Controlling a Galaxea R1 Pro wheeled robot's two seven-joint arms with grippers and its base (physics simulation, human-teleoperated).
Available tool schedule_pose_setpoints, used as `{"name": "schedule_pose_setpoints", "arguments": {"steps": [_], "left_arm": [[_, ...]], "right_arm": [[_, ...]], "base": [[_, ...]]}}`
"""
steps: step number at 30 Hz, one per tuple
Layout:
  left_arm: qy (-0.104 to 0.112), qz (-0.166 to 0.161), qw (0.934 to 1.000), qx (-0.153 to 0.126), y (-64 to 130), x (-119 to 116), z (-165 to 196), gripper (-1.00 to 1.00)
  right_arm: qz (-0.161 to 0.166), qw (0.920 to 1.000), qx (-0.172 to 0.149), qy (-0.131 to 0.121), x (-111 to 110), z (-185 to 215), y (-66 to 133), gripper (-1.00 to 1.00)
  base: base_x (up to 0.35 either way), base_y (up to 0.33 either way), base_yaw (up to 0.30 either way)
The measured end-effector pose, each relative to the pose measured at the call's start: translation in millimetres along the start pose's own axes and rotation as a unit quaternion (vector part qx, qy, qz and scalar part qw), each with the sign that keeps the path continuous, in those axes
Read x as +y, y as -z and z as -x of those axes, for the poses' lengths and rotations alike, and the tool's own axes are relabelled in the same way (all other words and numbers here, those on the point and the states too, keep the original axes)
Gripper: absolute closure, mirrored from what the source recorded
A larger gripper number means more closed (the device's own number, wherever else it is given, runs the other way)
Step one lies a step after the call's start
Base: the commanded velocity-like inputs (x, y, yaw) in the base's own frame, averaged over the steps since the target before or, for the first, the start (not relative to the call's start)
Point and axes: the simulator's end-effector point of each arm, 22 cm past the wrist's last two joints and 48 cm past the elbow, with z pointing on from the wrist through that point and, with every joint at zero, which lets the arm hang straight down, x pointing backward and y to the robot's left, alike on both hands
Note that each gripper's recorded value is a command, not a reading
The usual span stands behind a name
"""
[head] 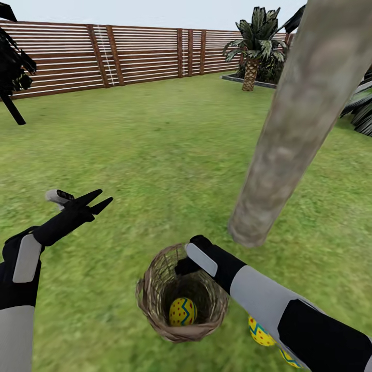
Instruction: Take the three Easter eggs out of the wicker basket on the lawn in the garden, then place them on the lawn next to a single tree (choose any tree) so that all three eggs are next to the same tree and none are left in the basket.
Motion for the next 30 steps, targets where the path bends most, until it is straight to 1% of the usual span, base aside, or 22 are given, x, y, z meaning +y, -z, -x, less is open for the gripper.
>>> {"name": "schedule_pose_setpoints", "arguments": {"steps": [3, 8, 11, 15, 17, 20, 21, 23, 26, 30], "left_arm": [[0.001, 0.0, 1.0, 0.0, -0.2, 1, -1, -1.0], [0.001, 0.0, 1.0, 0.0, -0.6, 2, -1, -1.0], [0.002, 0.0, 1.0, 0.0, -0.7, 2, -1, -1.0], [0.002, 0.0, 1.0, 0.0, -0.7, 2, -1, -1.0], [0.002, 0.0, 1.0, 0.0, -0.7, 2, -1, -1.0], [0.002, 0.0, 1.0, 0.0, -0.7, 2, -1, -1.0], [0.002, 0.0, 1.0, 0.0, -0.7, 2, -1, -1.0], [0.002, 0.0, 1.0, 0.0, -0.7, 2, -1, -1.0], [0.002, 0.0, 1.0, 0.0, -0.7, 2, -1, -1.0], [0.002, -0.001, 1.0, 0.0, -0.7, 2, -1, -1.0]], "right_arm": [[0.001, 1.0, 0.002, -0.002, 0, -2, -1.6, -1.0], [0.001, 0.9999, 0.012, -0.004, -1, -11, -7.5, -1.0], [0.005, 0.9996, 0.028, -0.005, 4, -30, -17.0, -1.0], [0.009, 0.9987, 0.049, 0.001, 11, -56, -27.2, -1.0], [0.006, 0.9973, 0.071, 0.018, 12, -71, -29.2, -1.0], [-0.008, 0.996, 0.079, 0.041, 9, -78, -30.9, -1.0], [-0.02, 0.9946, 0.08, 0.062, 7, -82, -32.5, -1.0], [-0.035, 0.9928, 0.078, 0.084, 4, -83, -33.3, -1.0], [-0.058, 0.9901, 0.071, 0.107, -4, -80, -33.4, -1.0], [-0.101, 0.9832, 0.049, 0.143, -21, -68, -31.2, -1.0]], "base": [[0.233, 0.0, 0.0], [0.033, 0.0, 0.0], [0.004, 0.0, 0.0], [0.0, 0.0, 0.0], [0.0, 0.0, 0.0], [0.0, 0.0, 0.0], [0.0, 0.0, 0.0], [0.0, 0.0, 0.0], [0.0, 0.0, 0.0], [0.0, 0.0, 0.0]]}}
